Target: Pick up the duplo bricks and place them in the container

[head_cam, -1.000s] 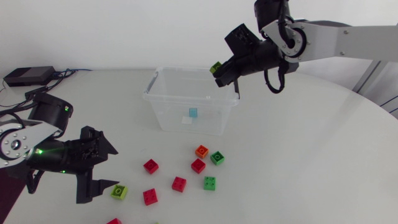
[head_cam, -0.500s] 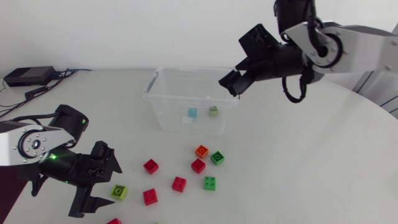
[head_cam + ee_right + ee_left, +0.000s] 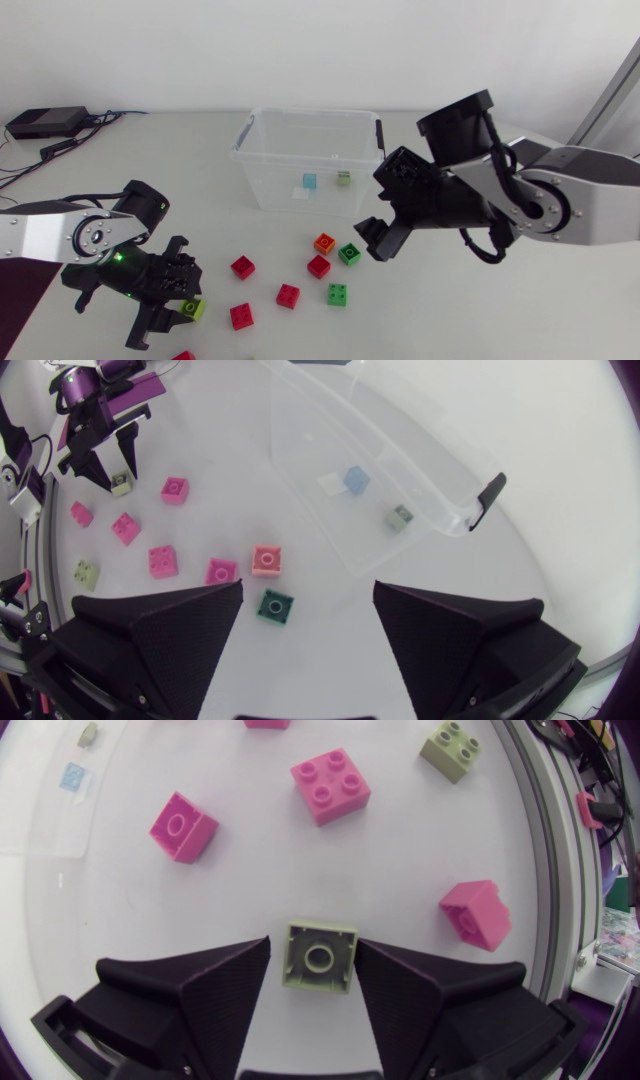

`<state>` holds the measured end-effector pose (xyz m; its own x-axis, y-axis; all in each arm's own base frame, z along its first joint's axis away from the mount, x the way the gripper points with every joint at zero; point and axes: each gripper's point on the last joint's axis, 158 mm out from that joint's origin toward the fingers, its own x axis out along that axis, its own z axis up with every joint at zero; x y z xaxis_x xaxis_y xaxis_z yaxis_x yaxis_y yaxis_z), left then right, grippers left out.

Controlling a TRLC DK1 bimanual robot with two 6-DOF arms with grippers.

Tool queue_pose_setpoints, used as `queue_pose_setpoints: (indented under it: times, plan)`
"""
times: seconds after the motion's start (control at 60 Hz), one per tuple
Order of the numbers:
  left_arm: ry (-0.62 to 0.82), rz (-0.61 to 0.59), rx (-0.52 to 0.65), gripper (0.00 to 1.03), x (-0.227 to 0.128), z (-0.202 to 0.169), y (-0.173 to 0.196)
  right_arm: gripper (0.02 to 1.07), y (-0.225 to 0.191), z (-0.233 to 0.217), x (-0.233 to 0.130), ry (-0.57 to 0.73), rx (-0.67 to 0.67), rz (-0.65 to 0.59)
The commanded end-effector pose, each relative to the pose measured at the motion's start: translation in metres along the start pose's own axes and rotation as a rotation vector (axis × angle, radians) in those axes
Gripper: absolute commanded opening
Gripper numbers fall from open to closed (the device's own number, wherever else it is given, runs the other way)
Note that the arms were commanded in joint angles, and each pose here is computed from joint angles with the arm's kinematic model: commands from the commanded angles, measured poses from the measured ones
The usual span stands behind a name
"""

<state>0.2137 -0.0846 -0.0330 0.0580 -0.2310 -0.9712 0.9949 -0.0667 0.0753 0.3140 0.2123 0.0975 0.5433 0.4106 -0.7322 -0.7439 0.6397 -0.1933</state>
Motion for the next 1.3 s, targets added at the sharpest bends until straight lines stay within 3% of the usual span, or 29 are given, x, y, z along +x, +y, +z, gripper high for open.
queue_pose_setpoints:
  times: [0.0, 0.217, 0.45, 0.633, 0.783, 0.9, 1.033, 1.133, 1.283]
  plan:
    - [0.016, -0.041, -0.009, 0.39, 0.008, -0.002, -0.013, 0.91, 0.010, -0.022, 0.017, 0.070, 0.044, 0.017]
    - [0.015, -0.027, -0.067, 0.38, -0.012, 0.006, -0.003, 0.90, 0.028, -0.049, 0.048, 0.190, 0.105, 0.057]
    - [-0.121, 0.222, -0.129, 0.38, -0.079, 0.044, 0.049, 0.90, 0.032, -0.064, 0.072, 0.251, 0.132, 0.069]
    - [-0.243, 0.314, -0.187, 0.38, -0.122, 0.079, 0.077, 0.90, 0.030, -0.068, 0.087, 0.278, 0.162, 0.068]
    - [-0.311, 0.391, -0.216, 0.38, -0.138, 0.099, 0.097, 0.79, 0.027, -0.068, 0.096, 0.287, 0.168, 0.067]
    - [-0.391, 0.495, -0.287, 0.38, -0.162, 0.111, 0.129, 0.78, 0.027, -0.073, 0.105, 0.309, 0.171, 0.071]
    - [-0.454, 0.548, -0.332, 0.38, -0.180, 0.125, 0.157, 0.57, 0.028, -0.077, 0.115, 0.330, 0.166, 0.075]
    - [-0.516, 0.587, -0.391, 0.38, -0.190, 0.136, 0.186, 0.30, 0.026, -0.079, 0.117, 0.334, 0.164, 0.075]
    - [-0.565, 0.602, -0.467, 0.39, -0.193, 0.145, 0.225, 0.25, 0.025, -0.076, 0.102, 0.310, 0.157, 0.070]
